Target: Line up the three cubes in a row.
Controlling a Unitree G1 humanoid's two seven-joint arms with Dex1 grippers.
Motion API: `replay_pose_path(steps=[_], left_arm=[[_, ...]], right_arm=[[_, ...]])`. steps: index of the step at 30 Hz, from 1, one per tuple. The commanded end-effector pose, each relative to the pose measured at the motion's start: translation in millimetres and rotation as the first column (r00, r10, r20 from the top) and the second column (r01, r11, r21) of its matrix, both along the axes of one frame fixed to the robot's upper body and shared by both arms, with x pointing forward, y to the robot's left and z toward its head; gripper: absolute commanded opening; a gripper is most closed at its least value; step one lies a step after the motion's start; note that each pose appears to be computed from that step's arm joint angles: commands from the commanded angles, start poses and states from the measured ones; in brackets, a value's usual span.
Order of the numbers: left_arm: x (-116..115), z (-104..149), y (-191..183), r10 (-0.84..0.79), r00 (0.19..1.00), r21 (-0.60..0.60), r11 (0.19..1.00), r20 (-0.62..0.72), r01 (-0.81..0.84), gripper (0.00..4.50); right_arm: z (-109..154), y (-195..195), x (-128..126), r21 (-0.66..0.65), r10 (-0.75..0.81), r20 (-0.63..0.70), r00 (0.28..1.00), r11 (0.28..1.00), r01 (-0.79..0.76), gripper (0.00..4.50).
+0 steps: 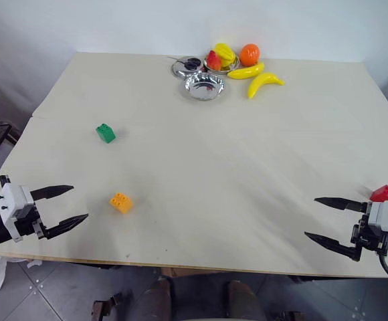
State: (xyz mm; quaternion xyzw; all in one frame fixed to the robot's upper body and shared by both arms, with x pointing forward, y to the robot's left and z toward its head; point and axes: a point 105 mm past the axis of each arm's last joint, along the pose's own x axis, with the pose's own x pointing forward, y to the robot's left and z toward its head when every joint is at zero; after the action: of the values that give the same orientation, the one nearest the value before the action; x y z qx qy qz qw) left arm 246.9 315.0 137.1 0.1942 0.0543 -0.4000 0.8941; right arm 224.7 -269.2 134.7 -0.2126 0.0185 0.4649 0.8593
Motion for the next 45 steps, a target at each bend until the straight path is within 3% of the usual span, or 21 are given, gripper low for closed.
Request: replay_pose_path(steps=[1,9,16,20,25,29,33,45], left_arm=[[0,3,-3,0.006,1.000,-0.004,1.000,0.027,-0.006,4.49],[8,29,-39,-0.042,0.996,-0.172,0.984,0.077,0.055,4.49],[6,33,-91,-0.196,0.980,-0.229,0.952,0.043,0.201,4.49],[11,33,-112,-0.268,0.962,-0.245,0.931,0.048,0.272,4.49],[19,27,-128,-0.316,0.947,-0.228,0.919,0.063,0.322,4.49],[30,26,-138,-0.359,0.932,-0.239,0.901,0.056,0.362,4.49],[32,27,-140,-0.378,0.923,-0.225,0.895,0.074,0.384,4.49],[28,37,-152,-0.424,0.897,-0.208,0.873,0.125,0.441,4.49]], right_arm=[[6,1,2,0.012,-0.007,0.040,0.999,1.000,0.007,4.50],[14,1,3,0.070,-0.087,0.080,0.993,0.994,0.082,4.50],[33,-24,-7,0.214,-0.343,0.111,0.933,0.925,0.315,4.50],[37,-49,-25,0.251,-0.512,0.137,0.848,0.846,0.470,4.50],[22,-88,-64,0.233,-0.690,0.156,0.707,0.721,0.652,4.50],[-6,-125,-112,0.246,-0.849,0.087,0.522,0.526,0.814,4.50],[-11,-130,-122,0.283,-0.885,0.065,0.460,0.459,0.842,4.50],[6,-128,-100,0.295,-0.853,0.064,0.517,0.511,0.807,4.50]])
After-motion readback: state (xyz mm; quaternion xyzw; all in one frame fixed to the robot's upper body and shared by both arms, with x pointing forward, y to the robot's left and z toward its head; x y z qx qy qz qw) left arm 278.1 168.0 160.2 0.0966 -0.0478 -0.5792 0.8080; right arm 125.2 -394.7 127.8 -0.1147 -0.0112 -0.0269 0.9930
